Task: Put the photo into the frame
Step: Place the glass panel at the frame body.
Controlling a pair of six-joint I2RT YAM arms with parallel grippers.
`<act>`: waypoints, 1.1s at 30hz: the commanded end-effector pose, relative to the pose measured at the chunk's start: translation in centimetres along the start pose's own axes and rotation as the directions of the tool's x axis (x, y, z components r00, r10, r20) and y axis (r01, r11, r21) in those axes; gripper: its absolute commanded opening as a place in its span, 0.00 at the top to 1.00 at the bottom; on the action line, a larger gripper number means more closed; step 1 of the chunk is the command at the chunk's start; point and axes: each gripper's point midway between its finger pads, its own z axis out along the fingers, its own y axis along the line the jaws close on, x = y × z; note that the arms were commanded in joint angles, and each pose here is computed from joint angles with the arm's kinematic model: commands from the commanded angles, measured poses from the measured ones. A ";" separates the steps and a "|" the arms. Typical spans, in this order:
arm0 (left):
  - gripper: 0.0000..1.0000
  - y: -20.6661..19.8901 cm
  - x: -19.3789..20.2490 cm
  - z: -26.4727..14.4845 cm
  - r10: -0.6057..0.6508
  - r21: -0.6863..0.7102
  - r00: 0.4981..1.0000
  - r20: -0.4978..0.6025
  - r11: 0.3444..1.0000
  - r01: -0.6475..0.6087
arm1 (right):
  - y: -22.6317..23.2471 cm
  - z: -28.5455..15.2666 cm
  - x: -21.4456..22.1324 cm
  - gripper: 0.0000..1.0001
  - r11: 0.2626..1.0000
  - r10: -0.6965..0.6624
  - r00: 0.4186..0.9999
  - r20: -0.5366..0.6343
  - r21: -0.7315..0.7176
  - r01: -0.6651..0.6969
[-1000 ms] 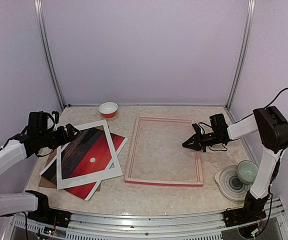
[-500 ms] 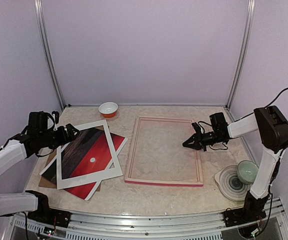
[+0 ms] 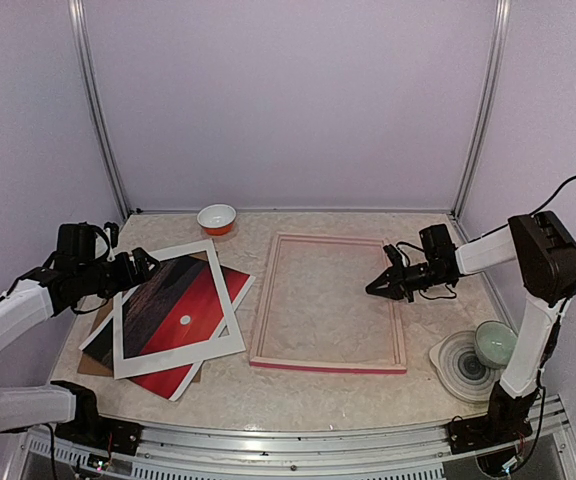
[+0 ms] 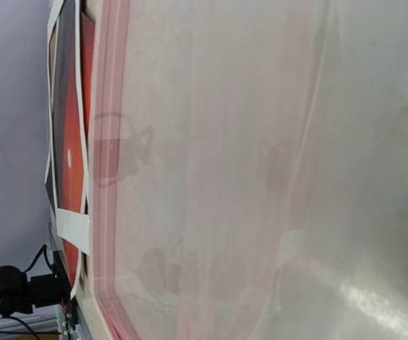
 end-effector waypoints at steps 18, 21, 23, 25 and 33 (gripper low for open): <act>0.01 0.0 0.4 0.0 0.019 -0.003 1.000 -0.007 1.000 -0.019 | 0.2 -0.8 -0.3 1.00 1.000 -0.003 1.000 -0.010 -0.016 0.003; 0.01 0.0 0.4 0.0 0.019 -0.003 1.000 -0.006 1.000 -0.019 | 0.2 -0.9 -0.4 1.00 1.000 -0.004 1.000 -0.008 -0.014 0.004; 0.01 0.1 0.5 0.1 0.019 -0.003 1.000 -0.009 1.000 -0.019 | 0.2 -0.9 -0.4 1.00 1.000 -0.005 1.000 -0.007 -0.013 0.004; 0.01 0.0 0.5 0.1 0.019 -0.003 1.000 -0.008 1.000 -0.019 | 0.1 -1.0 -0.5 1.00 1.000 -0.005 1.000 -0.004 -0.011 0.005; 0.01 0.1 0.5 0.1 0.019 -0.004 1.000 -0.009 1.000 -0.019 | 0.0 -1.1 -0.6 1.00 1.000 -0.004 1.000 -0.004 -0.011 0.004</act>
